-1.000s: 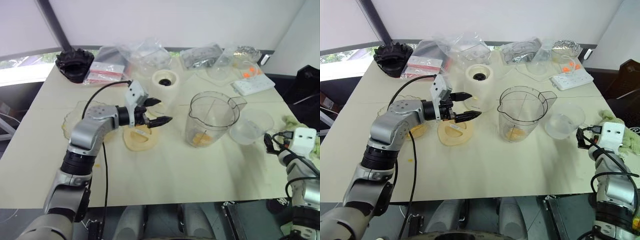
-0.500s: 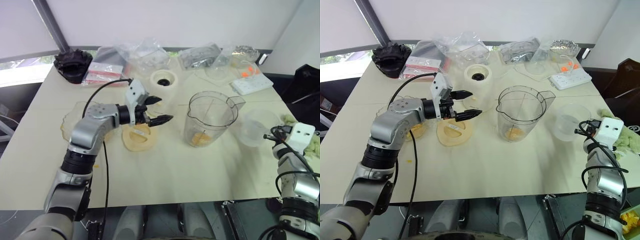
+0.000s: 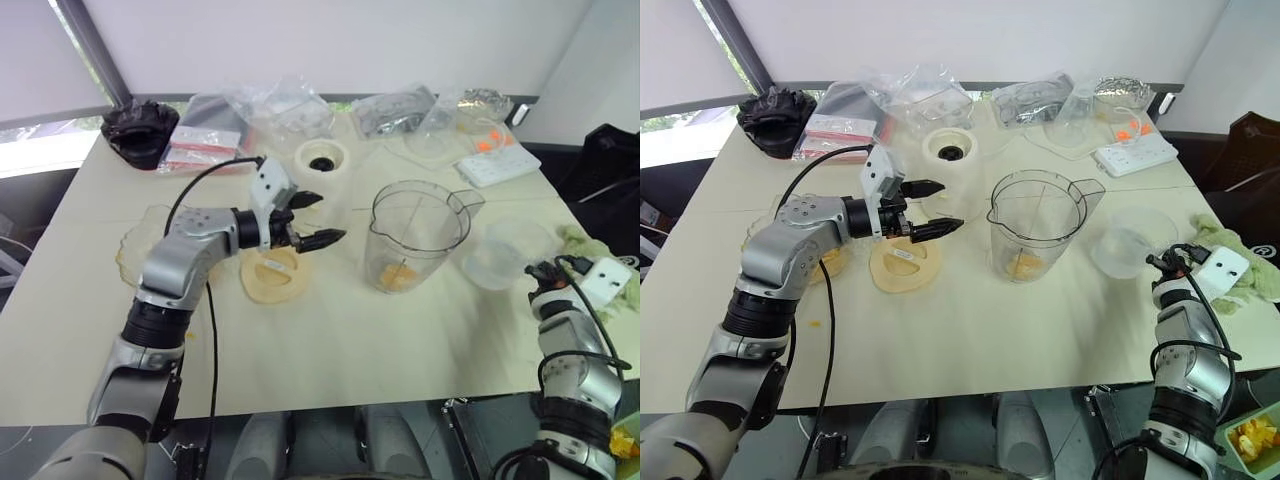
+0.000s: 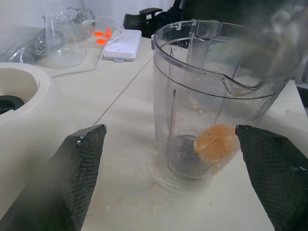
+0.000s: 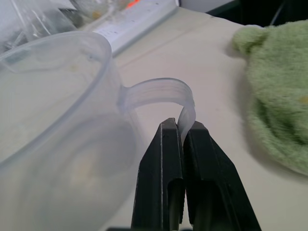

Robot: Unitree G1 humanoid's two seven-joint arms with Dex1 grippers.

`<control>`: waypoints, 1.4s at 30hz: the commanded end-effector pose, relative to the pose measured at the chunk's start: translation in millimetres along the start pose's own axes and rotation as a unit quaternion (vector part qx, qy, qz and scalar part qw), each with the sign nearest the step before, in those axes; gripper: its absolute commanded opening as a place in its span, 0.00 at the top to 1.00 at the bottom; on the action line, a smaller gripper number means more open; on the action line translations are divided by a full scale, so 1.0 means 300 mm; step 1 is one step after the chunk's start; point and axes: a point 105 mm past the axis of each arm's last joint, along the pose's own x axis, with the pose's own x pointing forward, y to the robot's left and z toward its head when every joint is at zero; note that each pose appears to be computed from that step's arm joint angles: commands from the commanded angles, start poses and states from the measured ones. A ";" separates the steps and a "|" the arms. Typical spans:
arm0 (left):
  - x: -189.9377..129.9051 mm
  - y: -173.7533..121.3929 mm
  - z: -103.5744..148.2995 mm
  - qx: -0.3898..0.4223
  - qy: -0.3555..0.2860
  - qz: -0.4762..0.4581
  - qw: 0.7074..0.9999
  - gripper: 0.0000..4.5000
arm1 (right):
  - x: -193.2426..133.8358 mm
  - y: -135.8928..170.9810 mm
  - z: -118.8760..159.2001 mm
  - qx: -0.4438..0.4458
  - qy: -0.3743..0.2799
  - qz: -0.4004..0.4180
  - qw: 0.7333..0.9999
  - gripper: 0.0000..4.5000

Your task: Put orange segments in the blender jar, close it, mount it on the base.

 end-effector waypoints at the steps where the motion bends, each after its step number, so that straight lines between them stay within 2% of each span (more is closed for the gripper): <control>1: -0.005 -0.007 0.030 0.016 -0.013 -0.005 1.000 0.00 | -0.005 0.059 0.183 -0.006 -0.095 0.033 0.995 0.99; 9: -0.028 -0.047 0.029 -0.016 -0.036 -0.032 0.999 0.00 | -0.017 0.107 0.299 -0.049 -0.140 0.056 0.987 0.99; 16: -0.048 -0.066 0.033 -0.012 -0.045 -0.048 0.998 0.00 | -0.047 0.162 0.444 -0.121 -0.175 0.093 0.973 0.99; 23: -0.043 -0.069 0.031 -0.011 -0.046 -0.048 0.998 0.00 | -0.109 0.242 0.565 -0.228 -0.194 0.141 0.944 0.99; 29: -0.031 -0.065 0.033 -0.008 -0.048 -0.046 0.998 0.00 | -0.160 0.304 0.615 -0.306 -0.194 0.170 0.916 0.99; 32: -0.024 -0.063 0.035 -0.005 -0.050 -0.045 0.998 0.00 | -0.196 0.346 0.616 -0.359 -0.192 0.187 0.894 0.99; 38: -0.009 -0.062 0.037 -0.005 -0.054 -0.048 0.997 0.00 | -0.228 0.388 0.620 -0.411 -0.189 0.199 0.869 0.99; 42: -0.002 -0.061 0.037 -0.003 -0.055 -0.048 0.997 0.00 | -0.232 0.402 0.621 -0.426 -0.188 0.200 0.862 0.99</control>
